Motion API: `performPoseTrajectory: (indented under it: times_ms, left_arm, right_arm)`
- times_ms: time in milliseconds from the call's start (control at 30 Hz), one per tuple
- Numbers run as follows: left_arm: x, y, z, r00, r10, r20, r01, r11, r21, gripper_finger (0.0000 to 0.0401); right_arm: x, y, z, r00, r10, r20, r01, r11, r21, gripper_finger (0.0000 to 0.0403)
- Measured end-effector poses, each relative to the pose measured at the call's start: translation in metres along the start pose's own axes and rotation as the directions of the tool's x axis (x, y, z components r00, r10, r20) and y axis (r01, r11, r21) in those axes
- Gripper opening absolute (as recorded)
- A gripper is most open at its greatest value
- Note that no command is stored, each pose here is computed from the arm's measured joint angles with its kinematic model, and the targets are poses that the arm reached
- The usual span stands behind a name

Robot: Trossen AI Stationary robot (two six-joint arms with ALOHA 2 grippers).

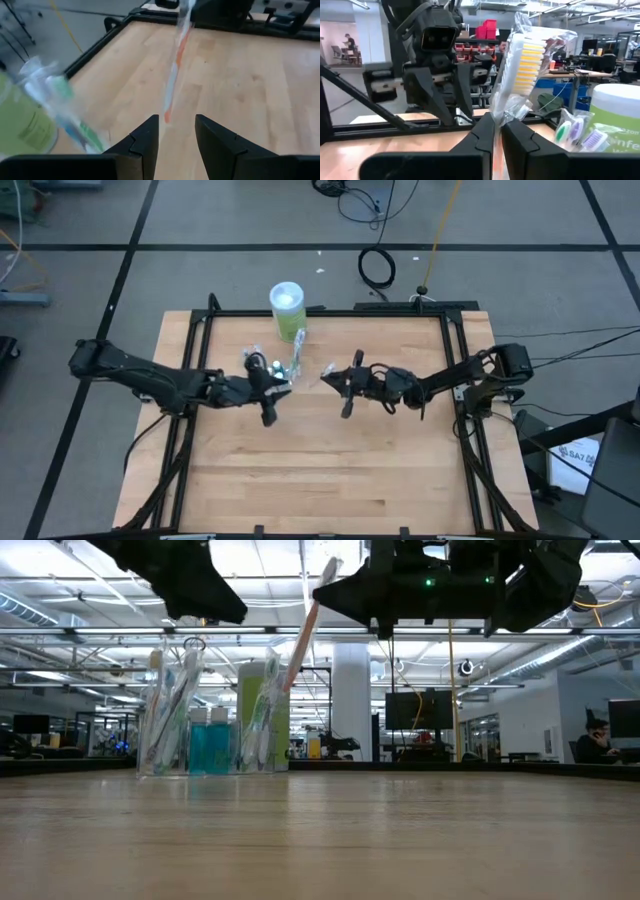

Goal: Pick & Place toothbrushing station
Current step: Put the orange toothbrush into the transparent organizer

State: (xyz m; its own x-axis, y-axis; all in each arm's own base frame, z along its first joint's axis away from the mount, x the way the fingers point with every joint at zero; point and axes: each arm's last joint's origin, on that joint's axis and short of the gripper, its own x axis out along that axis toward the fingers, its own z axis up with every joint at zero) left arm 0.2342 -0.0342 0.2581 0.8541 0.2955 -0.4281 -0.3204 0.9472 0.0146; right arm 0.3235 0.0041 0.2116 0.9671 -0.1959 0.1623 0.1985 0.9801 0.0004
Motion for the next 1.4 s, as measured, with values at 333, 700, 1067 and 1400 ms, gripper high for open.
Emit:
performPoseTrajectory:
  times_ms: [333, 700, 1067, 1400]
  left_arm:
    - [0.038, -0.015, 0.005, 0.989, -0.041, 0.140, 0.031, 0.997, 0.073, 0.0131]
    - [0.050, -0.002, 0.014, 0.961, -0.204, 0.190, 0.210, 0.978, -0.012, 0.0131]
    - [0.053, 0.008, 0.019, 0.947, -0.237, 0.217, 0.246, 0.969, -0.018, 0.0131]
    - [0.053, 0.010, 0.022, 0.940, -0.233, 0.250, 0.247, 0.969, -0.028, 0.0131]
  right_arm:
    - [0.000, 0.000, -0.002, 1.000, 0.001, -0.023, 0.000, 0.999, 0.041, 0.0013]
    - [0.000, 0.002, -0.002, 0.997, 0.079, -0.018, -0.075, 0.985, 0.158, 0.0013]
    - [0.000, 0.003, 0.004, 0.994, 0.102, 0.038, -0.108, 0.963, 0.249, 0.0013]
    - [0.012, 0.005, 0.014, 0.991, 0.125, 0.038, -0.130, 0.965, 0.229, 0.0013]
